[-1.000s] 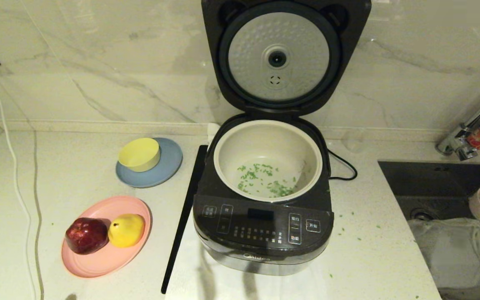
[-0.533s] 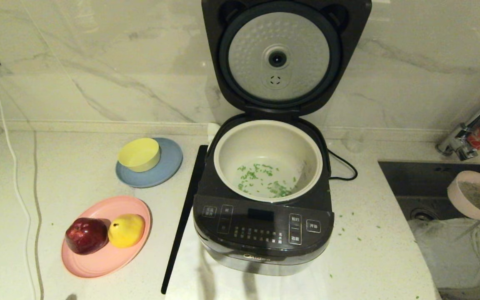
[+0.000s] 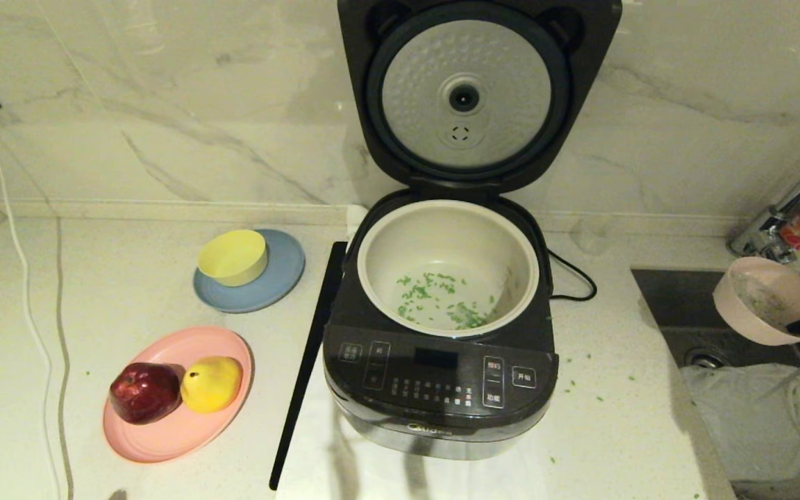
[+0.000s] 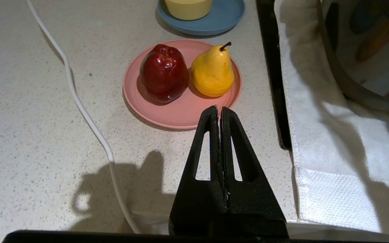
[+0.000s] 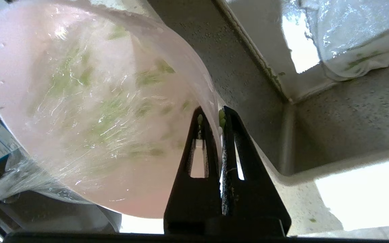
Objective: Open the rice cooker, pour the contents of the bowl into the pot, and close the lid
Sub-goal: Pour the water from the bowl into the rice cooker
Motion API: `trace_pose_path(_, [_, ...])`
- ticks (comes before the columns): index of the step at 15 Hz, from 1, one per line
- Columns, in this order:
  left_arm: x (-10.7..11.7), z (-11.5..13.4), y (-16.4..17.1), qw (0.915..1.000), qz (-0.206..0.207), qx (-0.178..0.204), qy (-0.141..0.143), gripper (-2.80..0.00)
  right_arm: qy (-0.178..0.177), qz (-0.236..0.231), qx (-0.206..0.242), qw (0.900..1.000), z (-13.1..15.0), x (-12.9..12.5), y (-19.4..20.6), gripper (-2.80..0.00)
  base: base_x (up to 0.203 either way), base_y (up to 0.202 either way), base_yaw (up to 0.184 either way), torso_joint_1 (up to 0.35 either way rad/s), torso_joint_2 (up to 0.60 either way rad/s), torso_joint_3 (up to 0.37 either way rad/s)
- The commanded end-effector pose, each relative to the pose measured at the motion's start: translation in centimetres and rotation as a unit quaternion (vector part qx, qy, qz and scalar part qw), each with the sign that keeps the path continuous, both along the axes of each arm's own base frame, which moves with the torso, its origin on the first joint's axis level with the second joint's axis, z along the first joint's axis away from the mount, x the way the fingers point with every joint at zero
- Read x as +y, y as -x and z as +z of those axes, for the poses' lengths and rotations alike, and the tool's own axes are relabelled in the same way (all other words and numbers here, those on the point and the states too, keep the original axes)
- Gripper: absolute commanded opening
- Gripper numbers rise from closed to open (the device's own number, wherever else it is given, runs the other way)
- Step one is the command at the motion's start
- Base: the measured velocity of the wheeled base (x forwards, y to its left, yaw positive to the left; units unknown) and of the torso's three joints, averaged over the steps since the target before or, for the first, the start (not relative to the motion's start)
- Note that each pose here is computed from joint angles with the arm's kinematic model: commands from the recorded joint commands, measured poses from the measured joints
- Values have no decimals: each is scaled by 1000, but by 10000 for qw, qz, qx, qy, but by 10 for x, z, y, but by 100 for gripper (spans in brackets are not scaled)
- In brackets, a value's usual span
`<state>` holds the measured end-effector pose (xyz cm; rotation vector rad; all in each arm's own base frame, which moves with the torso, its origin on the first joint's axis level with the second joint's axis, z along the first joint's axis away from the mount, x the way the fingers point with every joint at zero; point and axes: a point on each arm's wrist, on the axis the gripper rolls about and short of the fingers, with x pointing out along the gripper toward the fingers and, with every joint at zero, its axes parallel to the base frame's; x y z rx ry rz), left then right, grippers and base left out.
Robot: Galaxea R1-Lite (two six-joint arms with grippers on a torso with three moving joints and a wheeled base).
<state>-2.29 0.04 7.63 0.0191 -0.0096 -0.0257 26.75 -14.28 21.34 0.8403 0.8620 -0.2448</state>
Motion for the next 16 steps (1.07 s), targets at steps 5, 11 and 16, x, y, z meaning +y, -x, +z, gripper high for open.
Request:
trace_pose_path(5, [0,-2,-1,10000,6,39,-5,-280,190,1178,-226,9926,36,80,4,-280,0,0,0,0,0,0])
trace_pose_path(11, [0,-2,-1,10000,0,39,-5,-280,288,1723,-175,9845,53,118,2,-280,0,0,0,0,0,0])
trace_pose_path(16, [0,-2,-1,10000,3,34,-5,-280,262,2054,-192,9781,70,139,6,-280,0,0,0,0,0,0])
